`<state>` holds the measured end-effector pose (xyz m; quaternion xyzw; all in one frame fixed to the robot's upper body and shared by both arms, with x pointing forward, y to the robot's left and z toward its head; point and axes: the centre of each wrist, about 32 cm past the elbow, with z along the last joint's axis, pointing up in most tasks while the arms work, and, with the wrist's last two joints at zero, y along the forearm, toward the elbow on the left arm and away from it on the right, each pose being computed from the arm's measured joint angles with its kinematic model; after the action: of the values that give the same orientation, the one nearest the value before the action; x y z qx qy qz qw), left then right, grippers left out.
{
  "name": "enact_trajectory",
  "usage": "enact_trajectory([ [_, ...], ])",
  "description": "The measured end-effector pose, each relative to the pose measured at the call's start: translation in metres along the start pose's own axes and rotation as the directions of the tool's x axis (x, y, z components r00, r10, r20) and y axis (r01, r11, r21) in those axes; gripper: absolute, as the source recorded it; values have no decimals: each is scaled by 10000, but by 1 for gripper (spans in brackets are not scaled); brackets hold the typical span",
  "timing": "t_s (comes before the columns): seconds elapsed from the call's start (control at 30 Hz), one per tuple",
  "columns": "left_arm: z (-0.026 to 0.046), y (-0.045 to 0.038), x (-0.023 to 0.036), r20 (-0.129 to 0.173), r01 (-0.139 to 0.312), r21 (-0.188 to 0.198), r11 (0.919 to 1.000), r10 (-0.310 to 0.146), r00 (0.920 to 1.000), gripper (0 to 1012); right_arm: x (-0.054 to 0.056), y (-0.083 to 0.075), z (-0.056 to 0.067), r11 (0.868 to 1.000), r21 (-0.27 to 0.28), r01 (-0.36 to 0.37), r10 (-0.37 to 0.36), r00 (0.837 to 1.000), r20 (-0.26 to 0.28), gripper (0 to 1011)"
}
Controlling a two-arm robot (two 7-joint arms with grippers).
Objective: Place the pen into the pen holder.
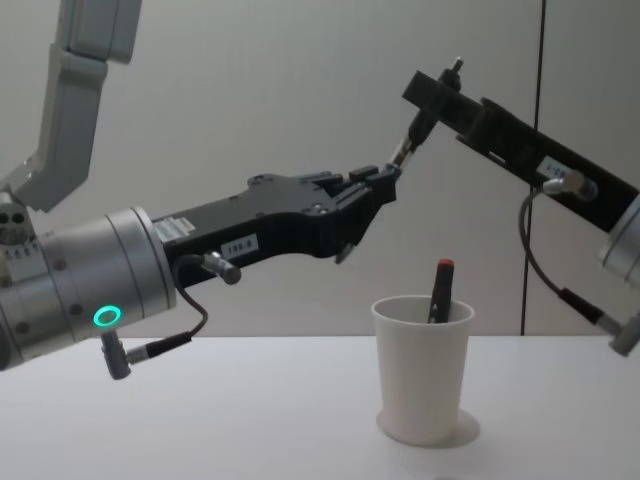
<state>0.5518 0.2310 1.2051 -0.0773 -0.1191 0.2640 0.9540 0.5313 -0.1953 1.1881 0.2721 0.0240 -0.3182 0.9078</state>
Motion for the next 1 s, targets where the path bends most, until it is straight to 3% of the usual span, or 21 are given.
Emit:
enact_trajectory([
  [0.17,0,0,0,-1,-11,6,10000,11,10000,136,-8,13,-4,10000,-6,28,-28,10000,-31,153],
  [1.0,1,-1,0,-7,-14,-18,10000,14,10000,136,-27,50,13,9999,17,161,-161,9999,32,153],
])
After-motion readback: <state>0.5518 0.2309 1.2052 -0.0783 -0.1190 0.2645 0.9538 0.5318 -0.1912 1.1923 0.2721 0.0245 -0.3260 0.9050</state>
